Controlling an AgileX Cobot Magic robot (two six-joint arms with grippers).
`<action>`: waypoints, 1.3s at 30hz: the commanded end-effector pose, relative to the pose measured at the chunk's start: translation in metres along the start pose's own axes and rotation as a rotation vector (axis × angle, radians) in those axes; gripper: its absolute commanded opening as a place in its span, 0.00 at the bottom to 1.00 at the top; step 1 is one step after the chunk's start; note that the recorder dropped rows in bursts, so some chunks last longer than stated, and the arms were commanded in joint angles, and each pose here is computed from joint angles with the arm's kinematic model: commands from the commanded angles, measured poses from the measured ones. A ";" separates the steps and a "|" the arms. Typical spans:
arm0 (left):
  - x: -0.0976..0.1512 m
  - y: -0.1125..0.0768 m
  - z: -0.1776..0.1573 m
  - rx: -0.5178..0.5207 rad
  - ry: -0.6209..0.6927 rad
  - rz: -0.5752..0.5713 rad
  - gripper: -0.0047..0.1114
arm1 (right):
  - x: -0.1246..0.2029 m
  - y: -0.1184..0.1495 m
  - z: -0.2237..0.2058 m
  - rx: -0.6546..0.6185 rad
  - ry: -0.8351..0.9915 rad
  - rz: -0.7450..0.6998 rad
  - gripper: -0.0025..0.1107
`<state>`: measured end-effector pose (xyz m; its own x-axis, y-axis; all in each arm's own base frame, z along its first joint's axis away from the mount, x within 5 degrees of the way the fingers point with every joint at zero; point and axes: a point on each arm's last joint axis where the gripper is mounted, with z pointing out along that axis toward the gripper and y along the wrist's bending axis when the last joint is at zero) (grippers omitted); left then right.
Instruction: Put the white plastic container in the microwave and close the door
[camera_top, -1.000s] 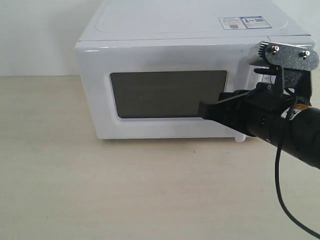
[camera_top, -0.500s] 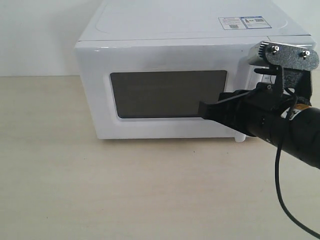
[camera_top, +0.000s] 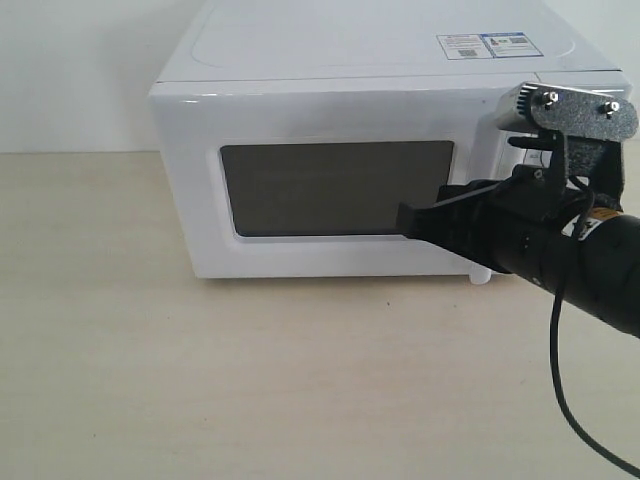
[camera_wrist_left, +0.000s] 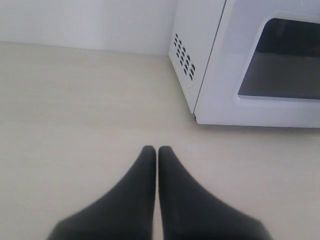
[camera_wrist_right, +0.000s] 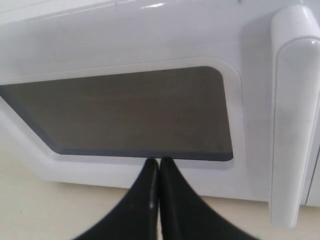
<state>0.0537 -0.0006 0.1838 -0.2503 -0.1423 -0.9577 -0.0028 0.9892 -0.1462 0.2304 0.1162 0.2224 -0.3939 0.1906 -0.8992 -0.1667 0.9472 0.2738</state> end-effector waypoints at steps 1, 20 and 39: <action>0.001 0.000 0.000 -0.003 -0.004 0.005 0.07 | 0.001 0.000 -0.002 -0.007 0.006 -0.010 0.02; 0.001 0.000 0.000 -0.003 -0.004 0.005 0.07 | -0.009 0.001 -0.009 -0.017 -0.049 -0.006 0.02; 0.001 0.000 0.000 -0.003 -0.004 0.005 0.07 | -0.046 0.009 -0.105 -0.261 -0.069 -0.096 0.02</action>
<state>0.0537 -0.0006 0.1838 -0.2503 -0.1423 -0.9577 -0.0028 0.9892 -0.1462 0.1650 0.0959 0.2948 -0.3248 0.1494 -0.9339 -0.3992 0.8735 0.2785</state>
